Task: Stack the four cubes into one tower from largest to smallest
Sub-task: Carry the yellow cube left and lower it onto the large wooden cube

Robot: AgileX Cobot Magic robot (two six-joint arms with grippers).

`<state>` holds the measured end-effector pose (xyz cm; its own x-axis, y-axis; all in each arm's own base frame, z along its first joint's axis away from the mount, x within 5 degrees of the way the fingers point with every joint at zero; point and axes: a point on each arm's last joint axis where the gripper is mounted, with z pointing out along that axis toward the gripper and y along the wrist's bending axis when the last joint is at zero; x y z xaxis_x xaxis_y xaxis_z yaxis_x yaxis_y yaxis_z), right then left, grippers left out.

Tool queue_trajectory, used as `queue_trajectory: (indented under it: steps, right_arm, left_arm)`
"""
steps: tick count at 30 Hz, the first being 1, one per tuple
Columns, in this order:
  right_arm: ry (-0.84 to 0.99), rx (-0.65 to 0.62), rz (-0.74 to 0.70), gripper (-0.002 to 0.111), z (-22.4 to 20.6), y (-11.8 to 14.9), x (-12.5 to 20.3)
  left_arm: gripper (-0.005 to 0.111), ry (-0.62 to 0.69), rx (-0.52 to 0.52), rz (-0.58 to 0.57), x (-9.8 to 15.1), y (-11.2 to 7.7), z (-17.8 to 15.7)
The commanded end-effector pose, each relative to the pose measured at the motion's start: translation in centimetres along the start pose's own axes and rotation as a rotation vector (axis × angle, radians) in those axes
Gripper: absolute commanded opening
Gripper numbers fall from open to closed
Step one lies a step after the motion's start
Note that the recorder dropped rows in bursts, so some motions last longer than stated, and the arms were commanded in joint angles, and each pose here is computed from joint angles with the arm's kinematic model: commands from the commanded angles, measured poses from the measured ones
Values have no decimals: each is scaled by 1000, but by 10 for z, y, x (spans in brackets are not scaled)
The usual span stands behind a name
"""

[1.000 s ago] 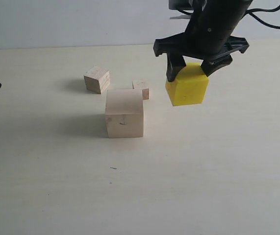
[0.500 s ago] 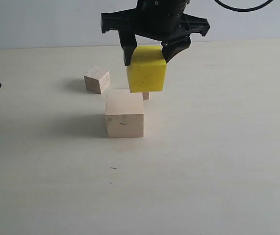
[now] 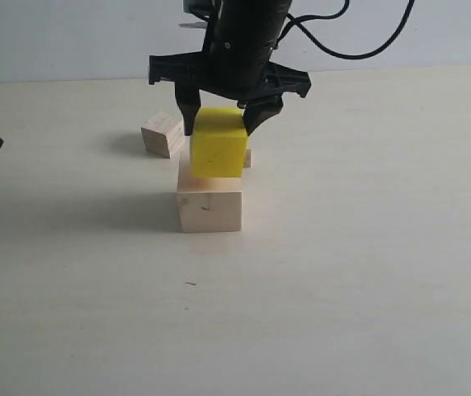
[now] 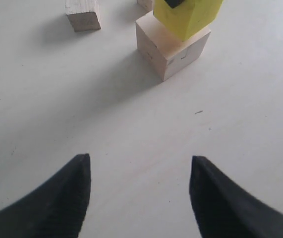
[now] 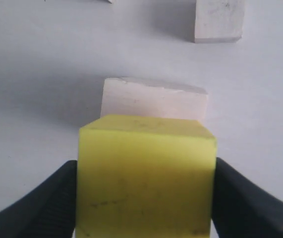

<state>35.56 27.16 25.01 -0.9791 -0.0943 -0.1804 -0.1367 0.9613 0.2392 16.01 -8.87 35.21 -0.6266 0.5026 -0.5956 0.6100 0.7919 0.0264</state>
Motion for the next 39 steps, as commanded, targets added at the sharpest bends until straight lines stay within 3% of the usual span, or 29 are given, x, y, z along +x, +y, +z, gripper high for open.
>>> queue_trajectory:
  steps: [1,24,39]
  right_arm:
    - [-49,-15,4,0,-3,2,-5]
    - [-49,12,-1,1,8,4,-4]
    - [-48,14,1,45,9,3,-5]
  left_arm:
    - [58,-14,-3,-13,0,1,-1]
    - [58,-14,-3,-13,0,1,-1]
    - [58,4,2,-12,1,0,-1]
